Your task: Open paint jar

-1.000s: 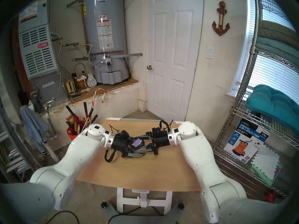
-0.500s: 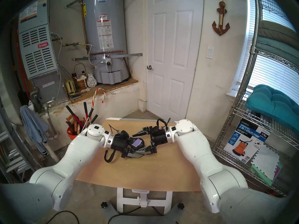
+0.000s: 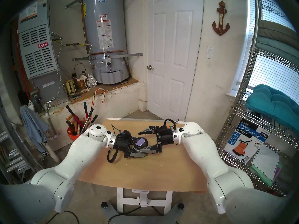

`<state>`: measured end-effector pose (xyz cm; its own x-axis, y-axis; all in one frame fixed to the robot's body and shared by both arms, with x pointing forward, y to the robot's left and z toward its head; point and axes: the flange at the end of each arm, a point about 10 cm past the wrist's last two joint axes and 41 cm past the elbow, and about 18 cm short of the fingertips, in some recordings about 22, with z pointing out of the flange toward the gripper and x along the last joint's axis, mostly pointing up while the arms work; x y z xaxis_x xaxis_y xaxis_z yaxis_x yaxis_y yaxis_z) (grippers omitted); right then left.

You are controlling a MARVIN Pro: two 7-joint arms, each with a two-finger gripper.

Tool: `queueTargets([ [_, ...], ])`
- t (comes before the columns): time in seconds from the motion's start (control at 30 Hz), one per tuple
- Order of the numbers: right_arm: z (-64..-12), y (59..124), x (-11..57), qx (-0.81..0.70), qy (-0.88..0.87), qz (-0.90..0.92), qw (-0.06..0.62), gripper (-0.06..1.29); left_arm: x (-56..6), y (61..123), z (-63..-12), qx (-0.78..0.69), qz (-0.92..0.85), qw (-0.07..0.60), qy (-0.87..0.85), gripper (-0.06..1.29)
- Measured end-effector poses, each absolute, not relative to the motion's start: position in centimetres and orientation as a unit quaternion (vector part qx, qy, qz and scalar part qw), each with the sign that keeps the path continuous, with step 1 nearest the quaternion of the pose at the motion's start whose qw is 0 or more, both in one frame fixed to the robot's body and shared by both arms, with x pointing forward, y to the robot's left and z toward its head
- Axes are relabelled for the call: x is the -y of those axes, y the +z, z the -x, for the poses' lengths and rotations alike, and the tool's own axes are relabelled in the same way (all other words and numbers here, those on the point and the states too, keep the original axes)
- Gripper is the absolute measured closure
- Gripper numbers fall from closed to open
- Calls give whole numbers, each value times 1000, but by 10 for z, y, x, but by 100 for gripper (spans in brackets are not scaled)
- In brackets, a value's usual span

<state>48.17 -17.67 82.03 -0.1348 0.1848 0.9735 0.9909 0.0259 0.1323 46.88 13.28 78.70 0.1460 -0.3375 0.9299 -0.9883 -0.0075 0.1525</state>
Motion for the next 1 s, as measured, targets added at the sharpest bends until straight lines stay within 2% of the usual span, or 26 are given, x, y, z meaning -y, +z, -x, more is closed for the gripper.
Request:
queueTargets([
  [0.67,-477,848,235,495,-535,532,431,-4,-143,779,-466,551,-609,443,360,44],
  [1.0,-457,828,240,450,-531,584,418,-4,-139,779,-469,550,-610,433,371,44],
])
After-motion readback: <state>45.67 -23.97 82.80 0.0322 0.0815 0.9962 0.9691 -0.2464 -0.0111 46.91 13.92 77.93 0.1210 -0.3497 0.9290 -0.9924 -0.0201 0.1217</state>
